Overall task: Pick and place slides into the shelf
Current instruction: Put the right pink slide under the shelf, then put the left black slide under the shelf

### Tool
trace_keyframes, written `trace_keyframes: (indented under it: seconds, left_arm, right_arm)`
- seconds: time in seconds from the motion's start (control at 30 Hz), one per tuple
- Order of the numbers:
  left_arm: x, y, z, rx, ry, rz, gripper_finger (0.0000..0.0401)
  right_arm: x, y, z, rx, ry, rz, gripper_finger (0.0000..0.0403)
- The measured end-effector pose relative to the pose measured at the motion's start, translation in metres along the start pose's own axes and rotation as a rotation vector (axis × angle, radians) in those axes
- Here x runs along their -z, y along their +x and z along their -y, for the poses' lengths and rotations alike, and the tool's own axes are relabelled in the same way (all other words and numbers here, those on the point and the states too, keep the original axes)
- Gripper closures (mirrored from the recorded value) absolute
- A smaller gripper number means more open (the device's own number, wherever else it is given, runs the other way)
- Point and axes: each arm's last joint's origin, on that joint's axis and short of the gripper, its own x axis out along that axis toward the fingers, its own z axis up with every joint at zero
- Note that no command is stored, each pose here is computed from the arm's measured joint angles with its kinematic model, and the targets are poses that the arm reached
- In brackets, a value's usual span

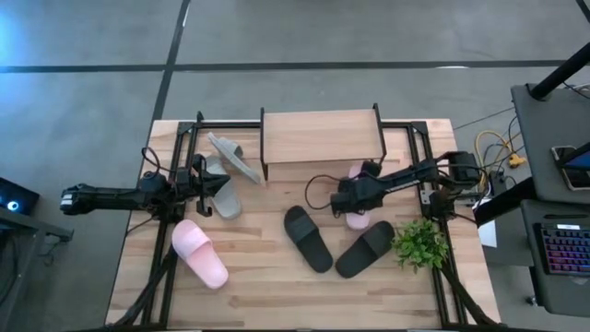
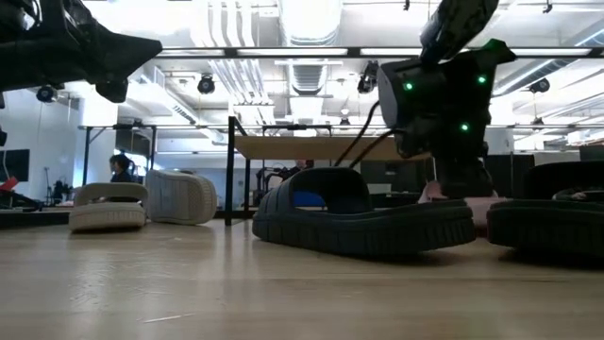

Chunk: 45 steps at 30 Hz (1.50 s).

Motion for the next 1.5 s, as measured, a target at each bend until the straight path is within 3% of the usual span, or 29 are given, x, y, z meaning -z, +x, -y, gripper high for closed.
trace_keyframes:
  seconds: [0.2, 0.47, 0.77, 0.93, 1.03, 1.2, 1.5]
  left_arm:
    - [0.000, 0.000, 0.000, 0.000, 0.000, 0.001, 0.0401]
    - [-0.001, 0.000, 0.000, -0.006, -0.001, 0.007, 0.0401]
    - [-0.001, 0.000, 0.000, -0.007, -0.011, 0.009, 0.0401]
    - [-0.005, 0.000, 0.000, -0.002, -0.176, 0.050, 0.0401]
    - [-0.004, 0.000, 0.000, -0.001, -0.267, 0.041, 0.0401]
    - [0.003, 0.001, 0.000, -0.015, -0.264, -0.021, 0.0401]
    - [0.012, 0.003, 0.000, -0.029, -0.245, -0.112, 0.0401]
  right_arm:
    - [0.000, 0.000, 0.001, 0.036, -0.011, 0.018, 0.0208]
    - [-0.017, -0.015, 0.003, 0.022, -0.064, 0.106, 0.0208]
    - [-0.017, -0.077, 0.000, -0.128, -0.002, 0.121, 0.0209]
    - [-0.012, -0.114, -0.016, -0.435, 0.028, 0.056, 0.0209]
    - [-0.011, -0.145, -0.033, -0.538, -0.030, 0.202, 0.0209]
    - [-0.013, -0.166, -0.064, -0.501, -0.287, 0.570, 0.0209]
    - [-0.042, -0.131, -0.089, -0.408, -0.432, 0.554, 0.0209]
